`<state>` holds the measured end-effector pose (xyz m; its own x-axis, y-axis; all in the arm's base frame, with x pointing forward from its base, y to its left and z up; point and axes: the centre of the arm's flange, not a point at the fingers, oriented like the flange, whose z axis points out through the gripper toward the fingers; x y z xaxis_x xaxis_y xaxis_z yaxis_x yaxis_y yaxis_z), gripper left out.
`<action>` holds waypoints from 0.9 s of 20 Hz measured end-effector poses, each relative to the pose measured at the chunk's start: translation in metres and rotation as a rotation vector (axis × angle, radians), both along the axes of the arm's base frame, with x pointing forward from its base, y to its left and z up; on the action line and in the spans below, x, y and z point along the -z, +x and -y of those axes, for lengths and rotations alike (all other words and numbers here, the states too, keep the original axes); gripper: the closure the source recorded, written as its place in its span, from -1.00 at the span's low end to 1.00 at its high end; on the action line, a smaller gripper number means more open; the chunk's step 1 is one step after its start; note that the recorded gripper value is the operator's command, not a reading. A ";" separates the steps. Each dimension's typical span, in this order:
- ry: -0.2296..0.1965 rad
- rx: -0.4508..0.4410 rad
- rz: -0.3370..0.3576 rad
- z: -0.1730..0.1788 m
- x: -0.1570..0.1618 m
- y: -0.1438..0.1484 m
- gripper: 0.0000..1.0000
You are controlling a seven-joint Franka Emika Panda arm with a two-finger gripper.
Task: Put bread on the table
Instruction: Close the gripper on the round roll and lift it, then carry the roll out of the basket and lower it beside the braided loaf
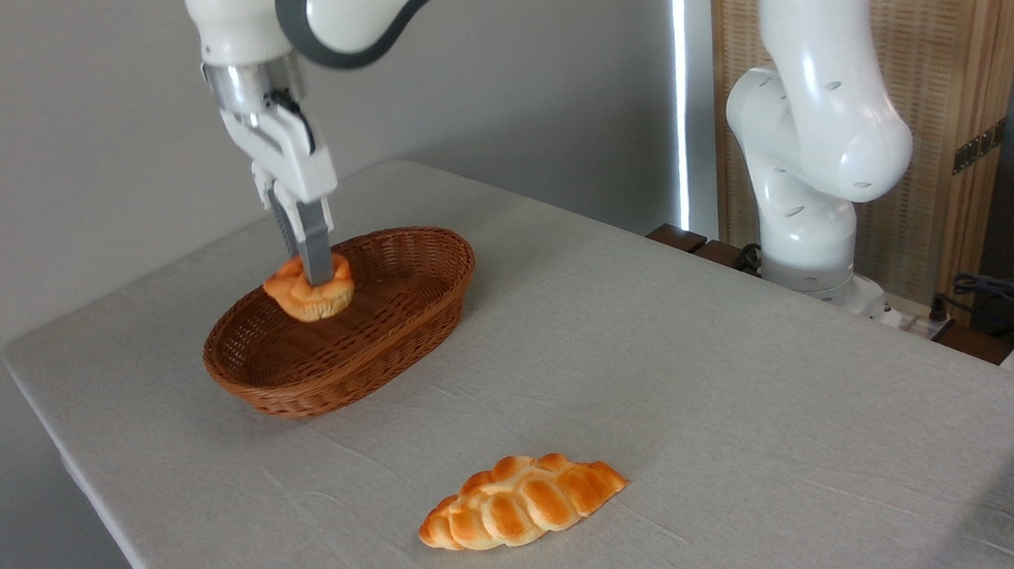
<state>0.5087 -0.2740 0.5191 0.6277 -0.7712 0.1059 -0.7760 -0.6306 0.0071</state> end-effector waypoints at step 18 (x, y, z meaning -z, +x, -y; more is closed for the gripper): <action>0.127 -0.254 -0.243 -0.212 0.069 0.017 -1.00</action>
<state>0.5252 -0.0617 0.4505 0.7955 -0.5853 -0.1566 -0.5803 -0.8104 0.0812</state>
